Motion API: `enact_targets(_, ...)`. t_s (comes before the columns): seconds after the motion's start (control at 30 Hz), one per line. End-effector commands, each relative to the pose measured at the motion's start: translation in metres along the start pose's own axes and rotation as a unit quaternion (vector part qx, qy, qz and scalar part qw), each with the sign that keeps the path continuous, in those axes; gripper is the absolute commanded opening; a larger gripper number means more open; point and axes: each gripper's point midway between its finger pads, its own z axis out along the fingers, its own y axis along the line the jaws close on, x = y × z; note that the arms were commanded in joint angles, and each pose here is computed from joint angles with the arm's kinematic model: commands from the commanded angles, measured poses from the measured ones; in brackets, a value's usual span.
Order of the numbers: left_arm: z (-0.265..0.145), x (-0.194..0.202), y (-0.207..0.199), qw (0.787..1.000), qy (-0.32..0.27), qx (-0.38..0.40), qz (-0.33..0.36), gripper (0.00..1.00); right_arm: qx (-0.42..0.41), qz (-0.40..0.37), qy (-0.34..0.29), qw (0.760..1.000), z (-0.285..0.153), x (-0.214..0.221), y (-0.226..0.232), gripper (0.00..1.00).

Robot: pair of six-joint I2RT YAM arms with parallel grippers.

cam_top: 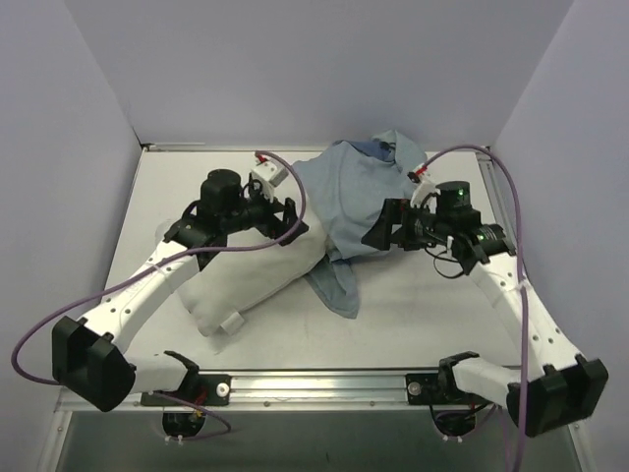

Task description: Put the pillow into the pillowcase

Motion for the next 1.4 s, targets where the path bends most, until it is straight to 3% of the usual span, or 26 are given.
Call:
enact_targets(0.0,-0.02,0.071,-0.006,0.968,0.155,0.008,0.195,0.97,0.061,0.015,0.049,0.997,0.0,0.058,-0.031,0.88)
enact_targets(0.1,-0.021,0.101,-0.005,0.939,0.209,-0.001,0.274,0.97,0.068,0.051,0.102,0.991,0.012,0.105,-0.045,0.88)
enact_targets(0.2,-0.012,0.119,-0.005,0.924,0.233,-0.014,0.302,0.97,0.077,0.054,0.112,0.989,0.032,0.133,-0.059,0.88)
enact_targets(0.23,-0.006,0.128,-0.001,0.921,0.247,-0.02,0.3,0.98,0.081,0.048,0.077,0.993,0.044,0.123,-0.06,0.89)
enact_targets(0.37,0.009,0.141,0.016,0.924,0.254,-0.055,0.281,0.97,0.061,0.047,0.063,0.995,0.078,0.137,-0.047,0.89)
enact_targets(0.47,0.019,0.141,0.019,0.931,0.239,-0.065,0.269,0.84,0.059,0.043,0.071,0.995,0.096,0.153,-0.041,0.86)
enact_targets(0.57,0.026,0.141,0.019,0.944,0.23,-0.062,0.226,0.59,0.083,0.054,0.077,0.992,0.114,0.162,-0.051,0.71)
enact_targets(0.63,0.032,0.14,0.018,0.954,0.228,-0.055,0.189,0.42,0.105,0.061,0.093,0.988,0.125,0.171,-0.064,0.53)
enact_targets(0.67,0.036,0.139,0.016,0.959,0.225,-0.059,0.163,0.38,0.106,0.063,0.091,0.988,0.128,0.171,-0.066,0.46)
enact_targets(0.7,0.039,0.132,0.018,0.963,0.218,-0.061,0.148,0.35,0.087,0.061,0.096,0.99,0.133,0.171,-0.061,0.3)
enact_targets(0.77,0.048,0.134,0.016,0.967,0.22,-0.059,0.113,0.28,0.061,0.055,0.108,0.991,0.136,0.168,-0.048,0.15)
enact_targets(0.8,0.051,0.133,0.018,0.969,0.218,-0.058,0.099,0.18,0.042,0.061,0.119,0.99,0.135,0.17,-0.04,0.0)
enact_targets(0.87,0.063,0.121,0.011,0.978,0.196,-0.04,0.054,0.0,-0.039,0.06,0.144,0.987,0.127,0.165,0.004,0.0)
enact_targets(0.93,0.074,0.099,0.006,0.987,0.159,-0.028,-0.028,0.0,-0.12,0.041,0.18,0.975,0.105,0.171,0.047,0.0)
enact_targets(1.03,0.091,0.036,-0.017,0.992,0.047,0.019,-0.116,0.0,-0.222,-0.026,0.201,0.954,0.055,0.175,0.096,0.0)
enact_targets(1.07,0.096,0.0,-0.026,0.993,-0.012,0.034,-0.117,0.0,-0.241,-0.041,0.198,0.949,0.038,0.173,0.104,0.0)
enact_targets(1.1,0.1,-0.013,-0.026,0.99,-0.035,0.02,-0.133,0.0,-0.237,-0.026,0.233,0.943,0.023,0.186,0.097,0.0)
enact_targets(1.17,0.109,-0.034,-0.038,0.982,-0.062,0.021,-0.178,0.0,-0.258,-0.041,0.241,0.935,0.004,0.19,0.095,0.0)
enact_targets(1.2,0.111,-0.035,-0.042,0.981,-0.066,0.014,-0.184,0.0,-0.237,-0.012,0.244,0.94,-0.001,0.186,0.08,0.02)
enact_targets(1.27,0.117,-0.032,-0.058,0.982,-0.068,0.018,-0.177,0.0,-0.227,0.006,0.235,0.945,-0.007,0.176,0.067,0.22)
enact_targets(1.3,0.119,-0.021,-0.065,0.983,-0.054,0.03,-0.172,0.01,-0.206,0.03,0.248,0.946,-0.014,0.175,0.058,0.47)
enact_targets(1.37,0.11,-0.004,-0.081,0.986,-0.008,0.08,-0.148,0.36,-0.181,0.001,0.217,0.959,-0.018,0.14,0.043,0.62)
